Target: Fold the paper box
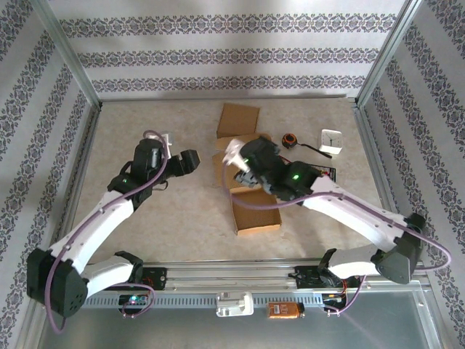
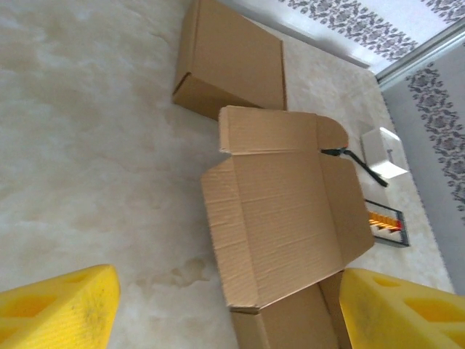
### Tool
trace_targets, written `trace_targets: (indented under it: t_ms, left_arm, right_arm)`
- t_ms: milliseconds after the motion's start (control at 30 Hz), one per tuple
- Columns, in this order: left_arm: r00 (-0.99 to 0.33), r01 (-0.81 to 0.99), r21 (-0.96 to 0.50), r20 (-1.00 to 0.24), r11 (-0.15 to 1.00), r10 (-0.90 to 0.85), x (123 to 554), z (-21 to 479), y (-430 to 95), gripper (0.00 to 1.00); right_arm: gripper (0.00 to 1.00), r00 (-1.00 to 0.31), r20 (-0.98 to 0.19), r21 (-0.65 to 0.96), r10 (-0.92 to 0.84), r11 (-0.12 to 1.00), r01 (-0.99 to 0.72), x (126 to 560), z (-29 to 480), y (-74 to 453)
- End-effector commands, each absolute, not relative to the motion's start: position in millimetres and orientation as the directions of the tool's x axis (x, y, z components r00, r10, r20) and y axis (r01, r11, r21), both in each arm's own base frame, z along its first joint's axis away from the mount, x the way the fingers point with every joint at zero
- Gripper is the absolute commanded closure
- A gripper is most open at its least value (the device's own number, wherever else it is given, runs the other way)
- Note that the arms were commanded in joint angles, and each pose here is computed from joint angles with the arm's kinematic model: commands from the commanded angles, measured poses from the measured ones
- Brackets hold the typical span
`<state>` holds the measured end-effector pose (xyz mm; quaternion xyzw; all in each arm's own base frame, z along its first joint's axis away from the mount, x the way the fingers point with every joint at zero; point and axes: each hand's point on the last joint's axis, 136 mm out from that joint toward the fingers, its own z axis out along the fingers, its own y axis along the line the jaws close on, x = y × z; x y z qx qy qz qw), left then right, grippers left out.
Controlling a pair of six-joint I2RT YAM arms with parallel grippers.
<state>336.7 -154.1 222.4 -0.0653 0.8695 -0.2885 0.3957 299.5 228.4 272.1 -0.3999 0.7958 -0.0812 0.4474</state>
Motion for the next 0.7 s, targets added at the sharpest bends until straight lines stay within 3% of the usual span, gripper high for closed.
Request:
trace_targets:
  t_ms: [0, 100, 200, 367, 667]
  left_arm:
    - [-0.738, 0.172, -0.613, -0.598, 0.771, -0.311, 339, 245, -168, 0.20]
    - [-0.784, 0.176, -0.606, -0.562, 0.776, -0.261, 336, 246, -167, 0.20]
    - [-0.816, 0.182, -0.598, -0.534, 0.781, -0.220, 332, 245, -168, 0.19]
    - [-0.855, 0.159, -0.647, -0.468, 0.746, -0.224, 329, 232, -176, 0.19]
    - [-0.886, 0.065, -0.705, -0.367, 0.706, -0.285, 336, 207, -184, 0.12]
  right_arm:
    - [0.04, -0.598, -0.778, 0.038, -0.191, 0.936, -0.349, 302, 278, 194]
    - [0.02, -0.709, -0.687, 0.332, 0.159, 0.937, -0.111, 317, 272, 154]
    - [0.02, -0.745, -0.597, 0.461, 0.298, 0.887, -0.014, 324, 257, 134]
    - [0.02, -0.837, -0.473, 0.503, 0.275, 0.864, -0.001, 342, 219, 125]
    - [0.02, -0.899, -0.432, 0.381, 0.073, 0.918, -0.109, 392, 159, 130]
